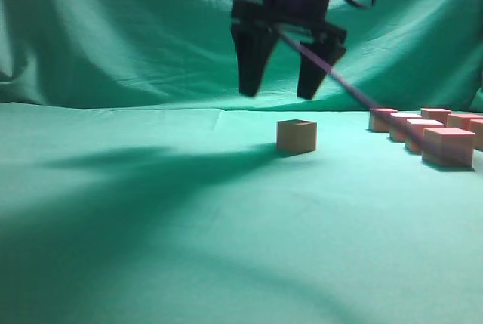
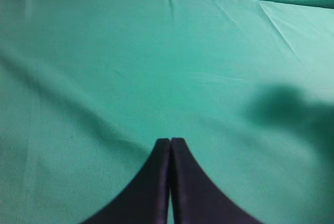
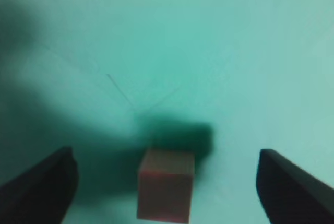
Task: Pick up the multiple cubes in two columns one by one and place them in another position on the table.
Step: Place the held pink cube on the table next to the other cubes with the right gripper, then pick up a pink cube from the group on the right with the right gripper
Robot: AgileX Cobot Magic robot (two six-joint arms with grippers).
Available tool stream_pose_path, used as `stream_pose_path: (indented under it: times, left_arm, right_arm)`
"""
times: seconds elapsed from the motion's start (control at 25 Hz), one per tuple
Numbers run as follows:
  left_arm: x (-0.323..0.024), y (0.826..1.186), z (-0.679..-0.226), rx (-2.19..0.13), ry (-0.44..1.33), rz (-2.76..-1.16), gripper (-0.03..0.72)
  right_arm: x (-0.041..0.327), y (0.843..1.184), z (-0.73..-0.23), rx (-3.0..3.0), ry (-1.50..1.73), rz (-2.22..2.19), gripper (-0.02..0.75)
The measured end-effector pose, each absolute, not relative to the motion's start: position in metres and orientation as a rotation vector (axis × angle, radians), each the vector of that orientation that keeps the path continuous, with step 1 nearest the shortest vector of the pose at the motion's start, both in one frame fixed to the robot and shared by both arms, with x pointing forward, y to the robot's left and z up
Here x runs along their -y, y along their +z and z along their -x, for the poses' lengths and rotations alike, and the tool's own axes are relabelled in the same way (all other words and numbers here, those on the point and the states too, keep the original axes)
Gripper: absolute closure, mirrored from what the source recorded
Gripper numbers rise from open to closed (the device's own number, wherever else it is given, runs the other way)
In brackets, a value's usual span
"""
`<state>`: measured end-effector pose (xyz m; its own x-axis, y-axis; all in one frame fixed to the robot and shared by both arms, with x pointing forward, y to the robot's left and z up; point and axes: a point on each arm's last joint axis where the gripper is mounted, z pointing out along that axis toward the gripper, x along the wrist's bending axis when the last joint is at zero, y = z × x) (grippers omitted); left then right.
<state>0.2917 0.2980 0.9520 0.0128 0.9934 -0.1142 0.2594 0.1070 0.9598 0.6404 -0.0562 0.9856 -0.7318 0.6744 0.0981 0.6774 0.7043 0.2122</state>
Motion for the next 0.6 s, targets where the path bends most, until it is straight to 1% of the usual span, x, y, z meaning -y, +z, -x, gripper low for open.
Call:
stream_pose_path:
  times: [0.04, 0.08, 0.12, 0.16, 0.24, 0.28, 0.32, 0.36, 0.4, 0.44, 0.56, 0.6]
  left_arm:
    - [-0.298, 0.952, -0.292, -1.427, 0.970, -1.324, 0.688]
    - [-0.298, 0.952, -0.292, -1.427, 0.970, -1.324, 0.688]
    - [-0.298, 0.952, -0.292, -1.427, 0.970, -1.324, 0.688]
    - [-0.298, 0.952, -0.292, -1.427, 0.970, -1.324, 0.688]
    - [-0.298, 0.952, -0.292, -1.427, 0.970, -1.324, 0.688]
    - [-0.298, 0.952, -0.292, -1.427, 0.970, -1.324, 0.688]
    - [-0.298, 0.952, -0.292, -1.427, 0.970, -1.324, 0.688]
    - [-0.298, 0.952, -0.292, -1.427, 0.970, -1.324, 0.688]
    - [-0.298, 0.952, -0.292, -1.427, 0.970, -1.324, 0.688]
    - [-0.298, 0.952, -0.292, -1.427, 0.970, -1.324, 0.688]
    - [-0.298, 0.952, -0.292, -1.427, 0.970, -1.324, 0.688]
    - [-0.298, 0.952, -0.292, -1.427, 0.970, -1.324, 0.688]
  right_arm:
    - [0.054, 0.996, -0.644, 2.894, -0.412, 1.172, 0.098]
    - [0.053, 1.007, -0.646, 2.891, -0.455, 1.212, 0.098]
    - [0.053, 1.018, -0.648, 2.882, -0.495, 1.261, 0.055]
    - [0.053, 1.028, -0.648, 2.870, -0.530, 1.305, 0.072]
    - [0.055, 1.047, -0.644, 2.859, -0.583, 1.350, 0.072]
    - [0.058, 1.058, -0.640, 2.863, -0.612, 1.359, 0.115]
    - [0.060, 1.069, -0.637, 2.866, -0.639, 1.368, 0.139]
    - [0.063, 1.082, -0.632, 2.873, -0.671, 1.382, 0.132]
    - [0.068, 1.100, -0.625, 2.881, -0.718, 1.400, 0.174]
    - [0.072, 1.110, -0.619, 2.892, -0.733, 1.416, 0.197]
    - [0.091, 1.145, -0.594, 2.938, -0.793, 1.444, 0.190]
    - [0.097, 1.150, -0.586, 2.955, -0.778, 1.455, 0.190]
